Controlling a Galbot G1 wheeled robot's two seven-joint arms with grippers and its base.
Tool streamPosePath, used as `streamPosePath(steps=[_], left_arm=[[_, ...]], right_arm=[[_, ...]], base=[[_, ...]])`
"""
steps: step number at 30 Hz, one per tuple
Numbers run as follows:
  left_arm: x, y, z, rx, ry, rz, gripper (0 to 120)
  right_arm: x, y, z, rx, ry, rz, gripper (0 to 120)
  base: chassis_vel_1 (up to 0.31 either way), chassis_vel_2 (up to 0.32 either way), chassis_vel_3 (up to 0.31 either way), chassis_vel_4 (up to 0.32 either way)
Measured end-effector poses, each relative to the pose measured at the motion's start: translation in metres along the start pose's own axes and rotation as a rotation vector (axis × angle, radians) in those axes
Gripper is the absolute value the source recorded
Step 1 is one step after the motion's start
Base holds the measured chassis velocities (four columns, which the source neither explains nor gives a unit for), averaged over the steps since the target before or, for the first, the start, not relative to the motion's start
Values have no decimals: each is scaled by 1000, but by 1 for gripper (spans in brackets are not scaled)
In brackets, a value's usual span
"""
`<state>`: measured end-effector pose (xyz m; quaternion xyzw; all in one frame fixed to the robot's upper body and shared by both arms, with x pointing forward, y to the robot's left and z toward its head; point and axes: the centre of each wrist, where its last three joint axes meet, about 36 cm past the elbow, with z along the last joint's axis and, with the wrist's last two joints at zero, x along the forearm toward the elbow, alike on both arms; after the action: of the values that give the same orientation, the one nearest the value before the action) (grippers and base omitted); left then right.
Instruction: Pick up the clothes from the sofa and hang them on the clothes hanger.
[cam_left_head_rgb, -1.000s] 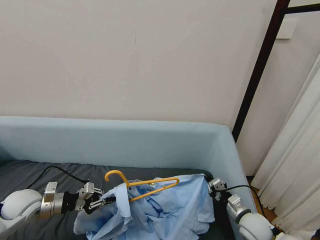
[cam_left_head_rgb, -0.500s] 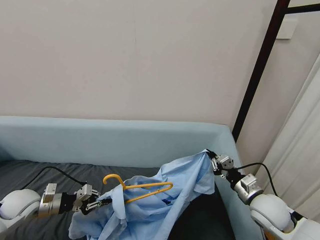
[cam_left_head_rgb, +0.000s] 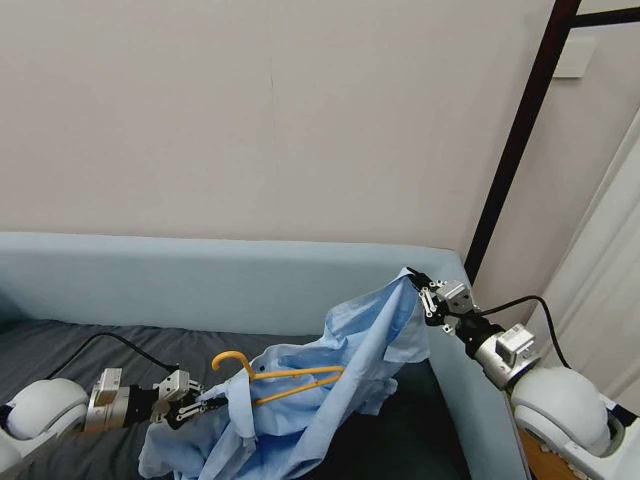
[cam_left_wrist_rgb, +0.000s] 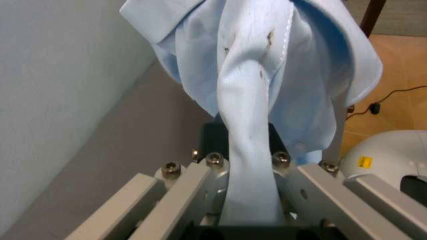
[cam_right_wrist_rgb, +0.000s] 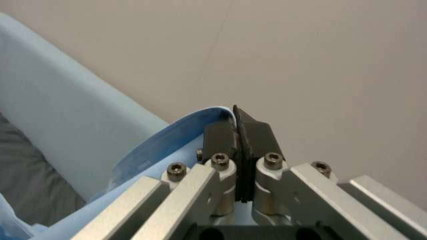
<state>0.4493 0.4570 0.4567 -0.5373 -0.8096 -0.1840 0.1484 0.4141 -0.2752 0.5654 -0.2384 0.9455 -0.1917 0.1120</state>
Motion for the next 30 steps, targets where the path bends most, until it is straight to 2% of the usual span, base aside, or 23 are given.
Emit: streamPosePath(steps=[2,6,10,19,24,27,29,30], left_arm=[[0,0,0,0,1,0,1],[-5,2,-3,6,7,8,1],[-12,2,-6,11,0,8,1],[-33,8,-15,34,-40,9,1],[-74,18,-31,18,-48,82,1],[-80,28,-41,-3,-48,93,1],[-82,42,-57,-34,-50,106,1],[-82,42,-57,-34,-50,106,1]], right_arm=[[0,0,-2,0,-2,-1,0],[0,5,-43,-3,-65,-34,0],[6,12,-63,-14,-95,-69,0],[22,24,-85,-28,-118,-120,0],[19,16,-100,-53,-121,-104,0],[16,12,-106,-61,-124,-100,0],[13,7,-111,-69,-131,-97,0],[13,7,-111,-69,-131,-97,0]], base=[[0,0,0,0],[0,0,0,0],[0,0,0,0],[0,0,0,0],[0,0,0,0],[0,0,0,0],[0,0,0,0],[0,0,0,0]])
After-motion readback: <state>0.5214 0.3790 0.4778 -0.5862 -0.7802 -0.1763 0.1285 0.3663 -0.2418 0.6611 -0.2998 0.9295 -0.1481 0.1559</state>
